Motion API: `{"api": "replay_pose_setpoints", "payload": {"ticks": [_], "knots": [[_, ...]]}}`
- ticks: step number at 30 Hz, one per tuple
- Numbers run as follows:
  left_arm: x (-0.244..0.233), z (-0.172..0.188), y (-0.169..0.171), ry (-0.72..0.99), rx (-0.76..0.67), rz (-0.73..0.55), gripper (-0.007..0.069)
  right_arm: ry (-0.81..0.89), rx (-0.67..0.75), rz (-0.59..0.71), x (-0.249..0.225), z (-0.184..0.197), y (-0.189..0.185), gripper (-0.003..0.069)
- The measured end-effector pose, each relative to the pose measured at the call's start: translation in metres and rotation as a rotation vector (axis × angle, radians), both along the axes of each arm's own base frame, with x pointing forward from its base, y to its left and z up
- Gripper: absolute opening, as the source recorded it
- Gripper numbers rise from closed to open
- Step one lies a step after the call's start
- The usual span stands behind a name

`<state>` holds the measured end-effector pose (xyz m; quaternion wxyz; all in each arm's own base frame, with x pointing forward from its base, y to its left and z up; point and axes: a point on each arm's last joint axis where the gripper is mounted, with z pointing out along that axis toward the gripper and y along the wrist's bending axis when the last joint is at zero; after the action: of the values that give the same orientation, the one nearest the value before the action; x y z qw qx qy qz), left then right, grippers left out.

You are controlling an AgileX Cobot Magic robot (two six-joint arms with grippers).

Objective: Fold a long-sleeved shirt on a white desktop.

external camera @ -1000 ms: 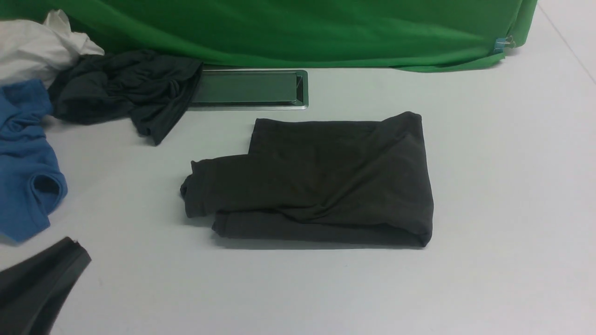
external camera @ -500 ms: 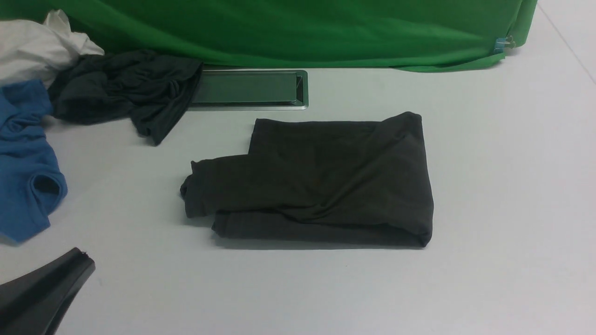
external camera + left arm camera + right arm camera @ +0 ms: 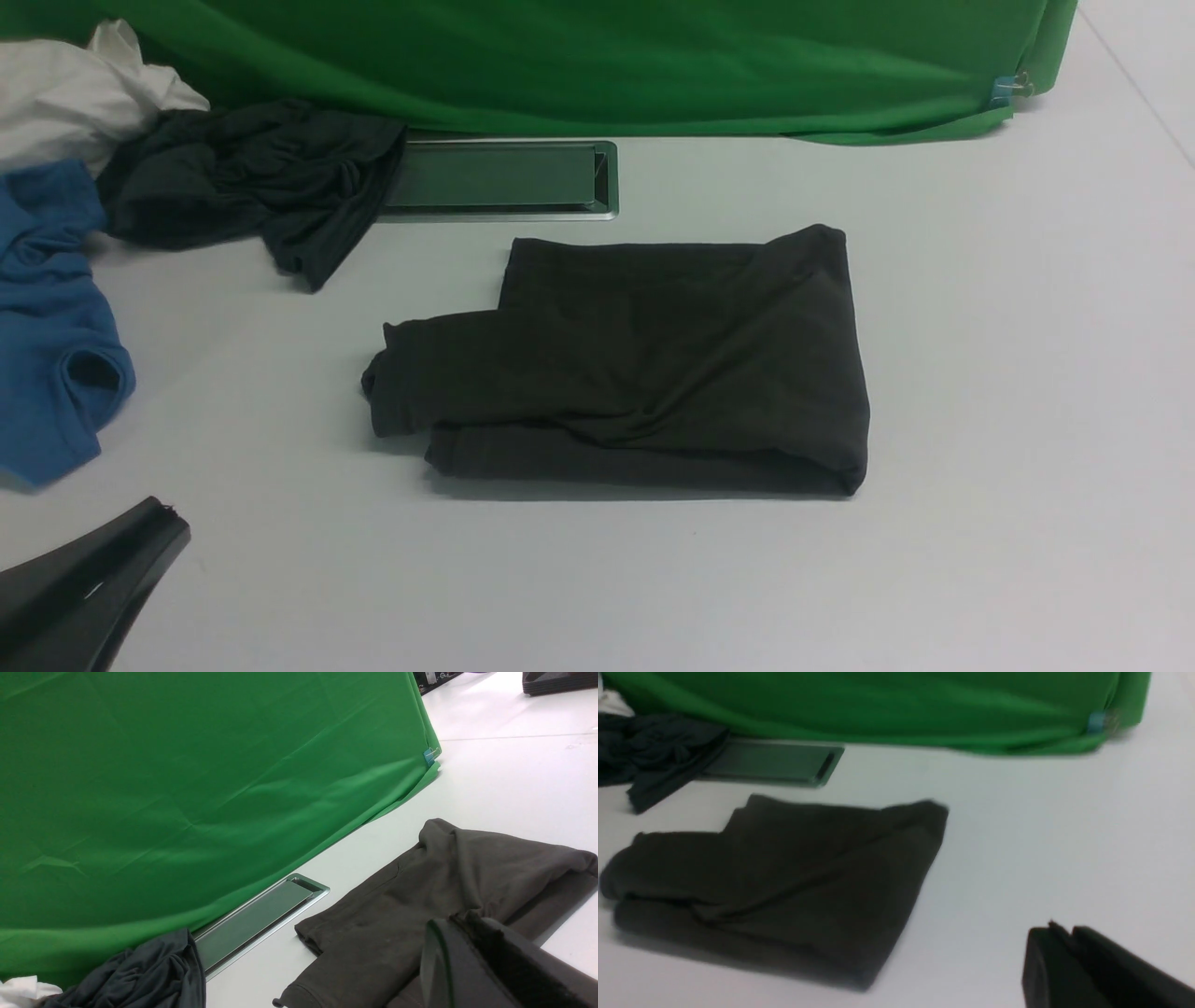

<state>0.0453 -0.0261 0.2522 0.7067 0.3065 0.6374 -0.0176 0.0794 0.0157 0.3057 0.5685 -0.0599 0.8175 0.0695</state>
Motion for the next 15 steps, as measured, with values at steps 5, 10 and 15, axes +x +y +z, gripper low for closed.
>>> {"api": "replay_pose_setpoints", "payload": {"ticks": [5, 10, 15], "knots": [[0.0, 0.0, 0.0, 0.0, 0.0, 0.0, 0.0017, -0.141, -0.023, -0.039, -0.006, -0.041, -0.005, 0.0017], [0.0, 0.0, 0.0, 0.0, 0.001, 0.0, 0.0017, -0.202, -0.026, -0.079, -0.013, -0.082, -0.009, 0.0017], [0.0, 0.0, 0.0, -0.001, 0.003, 0.001, 0.0017, -0.233, -0.018, -0.126, -0.021, -0.111, -0.012, 0.0017]]}}
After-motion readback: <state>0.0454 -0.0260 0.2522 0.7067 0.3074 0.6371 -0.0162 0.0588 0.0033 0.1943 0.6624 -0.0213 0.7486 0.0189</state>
